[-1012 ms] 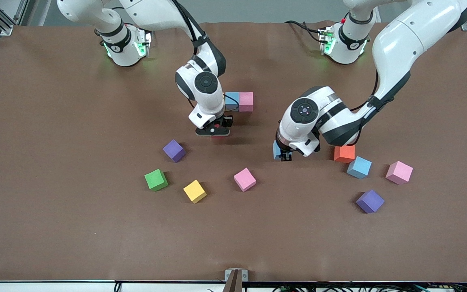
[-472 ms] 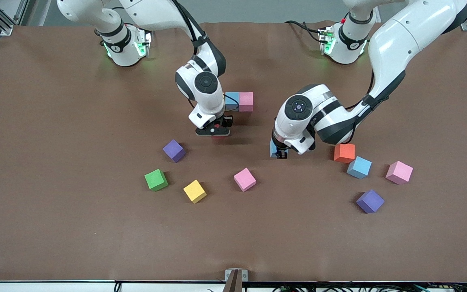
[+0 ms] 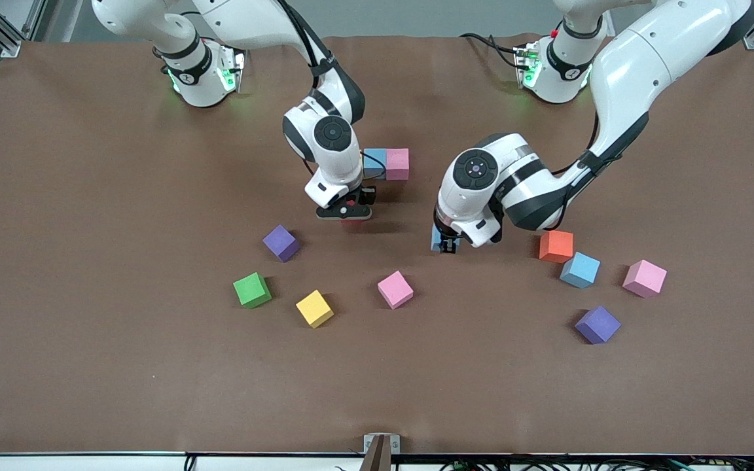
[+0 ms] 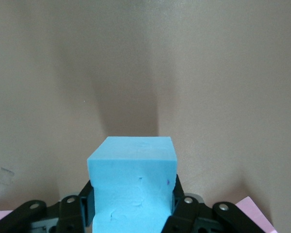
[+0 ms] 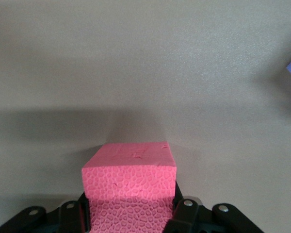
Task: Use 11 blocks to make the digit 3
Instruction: 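Set the red cube below the first red cube and open the right gripper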
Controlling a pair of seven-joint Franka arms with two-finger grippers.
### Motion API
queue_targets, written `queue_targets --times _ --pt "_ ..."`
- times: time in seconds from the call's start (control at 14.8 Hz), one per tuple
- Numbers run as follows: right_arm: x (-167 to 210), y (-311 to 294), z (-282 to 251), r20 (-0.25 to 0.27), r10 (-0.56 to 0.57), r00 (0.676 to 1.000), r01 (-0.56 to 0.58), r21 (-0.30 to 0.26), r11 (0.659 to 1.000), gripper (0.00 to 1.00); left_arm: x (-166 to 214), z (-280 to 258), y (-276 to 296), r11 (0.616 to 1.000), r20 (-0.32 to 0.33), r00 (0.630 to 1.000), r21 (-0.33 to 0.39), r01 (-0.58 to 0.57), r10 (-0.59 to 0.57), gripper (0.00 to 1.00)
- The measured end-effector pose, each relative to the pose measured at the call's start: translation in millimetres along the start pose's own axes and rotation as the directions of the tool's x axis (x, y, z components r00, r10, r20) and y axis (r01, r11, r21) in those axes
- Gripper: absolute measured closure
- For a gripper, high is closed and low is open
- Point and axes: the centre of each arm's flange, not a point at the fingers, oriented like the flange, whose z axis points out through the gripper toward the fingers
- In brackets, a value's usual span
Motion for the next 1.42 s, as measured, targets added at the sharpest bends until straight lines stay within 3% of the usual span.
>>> queue_targets --times 0.2,0.47,1.08,1.42 --pt "0 0 0 0.0 0.001 1.0 -0.001 0.0 1.0 0.37 0 -1 1 1.0 0.002 1.0 -0.002 0.001 -0.001 0.4" --pt "2 1 0 -0.002 0.004 1.0 -0.004 -0.001 1.0 0.01 0 -1 1 1.0 0.003 1.0 -0.003 0.001 -0.001 0.4" --pt "13 -3 -16 -0.021 0.012 1.0 -0.011 0.018 1.0 0.0 -25 0 -13 1.0 0.004 1.0 -0.004 -0.026 0.026 0.4" --pt "52 28 -80 0.025 0.091 0.996 -0.091 0.004 0.996 0.0 -37 8 -22 1.0 -0.006 1.0 0.004 -0.023 0.023 0.4"
